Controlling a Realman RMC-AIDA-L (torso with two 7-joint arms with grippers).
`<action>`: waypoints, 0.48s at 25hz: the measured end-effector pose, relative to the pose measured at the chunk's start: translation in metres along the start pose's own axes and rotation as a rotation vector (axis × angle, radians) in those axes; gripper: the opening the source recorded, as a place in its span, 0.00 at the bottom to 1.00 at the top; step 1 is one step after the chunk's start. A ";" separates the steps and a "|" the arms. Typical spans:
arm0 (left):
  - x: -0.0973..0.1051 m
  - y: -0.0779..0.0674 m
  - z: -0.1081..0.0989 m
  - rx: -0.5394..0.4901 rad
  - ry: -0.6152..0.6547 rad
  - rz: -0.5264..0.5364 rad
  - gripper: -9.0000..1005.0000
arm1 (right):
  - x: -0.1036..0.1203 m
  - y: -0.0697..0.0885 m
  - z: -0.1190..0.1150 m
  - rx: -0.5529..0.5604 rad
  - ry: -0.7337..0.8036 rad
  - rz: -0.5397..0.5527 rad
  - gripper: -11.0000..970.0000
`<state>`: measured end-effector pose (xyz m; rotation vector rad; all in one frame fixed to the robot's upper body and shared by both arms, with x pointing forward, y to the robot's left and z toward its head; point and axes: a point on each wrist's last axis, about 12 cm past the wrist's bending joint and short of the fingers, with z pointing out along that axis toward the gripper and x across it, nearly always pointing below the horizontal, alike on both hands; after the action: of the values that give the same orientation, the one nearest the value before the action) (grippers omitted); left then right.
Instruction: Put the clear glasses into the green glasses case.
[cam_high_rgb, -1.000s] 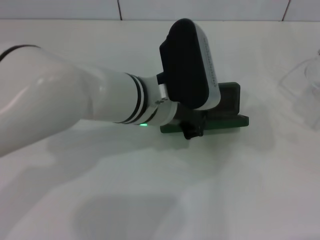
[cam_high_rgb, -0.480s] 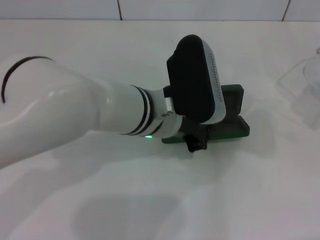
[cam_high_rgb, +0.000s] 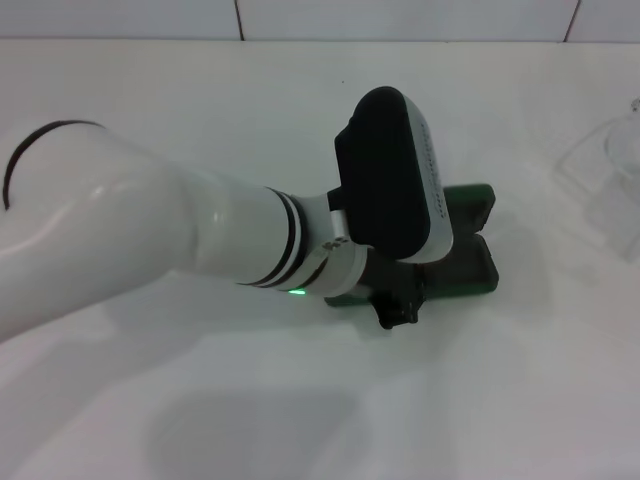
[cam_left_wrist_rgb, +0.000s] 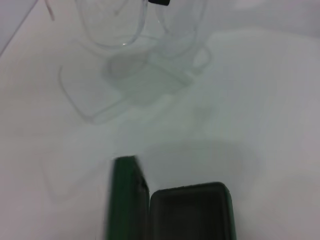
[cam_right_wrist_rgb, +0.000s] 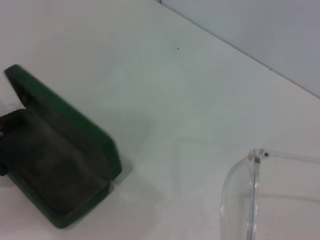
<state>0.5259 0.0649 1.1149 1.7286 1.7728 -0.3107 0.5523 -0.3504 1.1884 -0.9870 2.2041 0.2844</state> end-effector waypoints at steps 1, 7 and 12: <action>0.001 -0.001 0.000 0.002 0.000 -0.004 0.06 | 0.000 0.000 0.000 0.000 0.000 0.000 0.07; 0.008 -0.004 0.002 0.019 0.010 -0.032 0.06 | 0.000 0.000 0.000 -0.001 0.000 0.000 0.07; 0.001 -0.008 -0.005 0.061 -0.024 -0.062 0.06 | -0.001 0.001 0.000 -0.004 0.000 -0.003 0.07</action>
<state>0.5172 0.0677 1.1165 1.7065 1.8197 -0.4140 0.5523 -0.3497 1.1887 -0.9918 2.2031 0.2872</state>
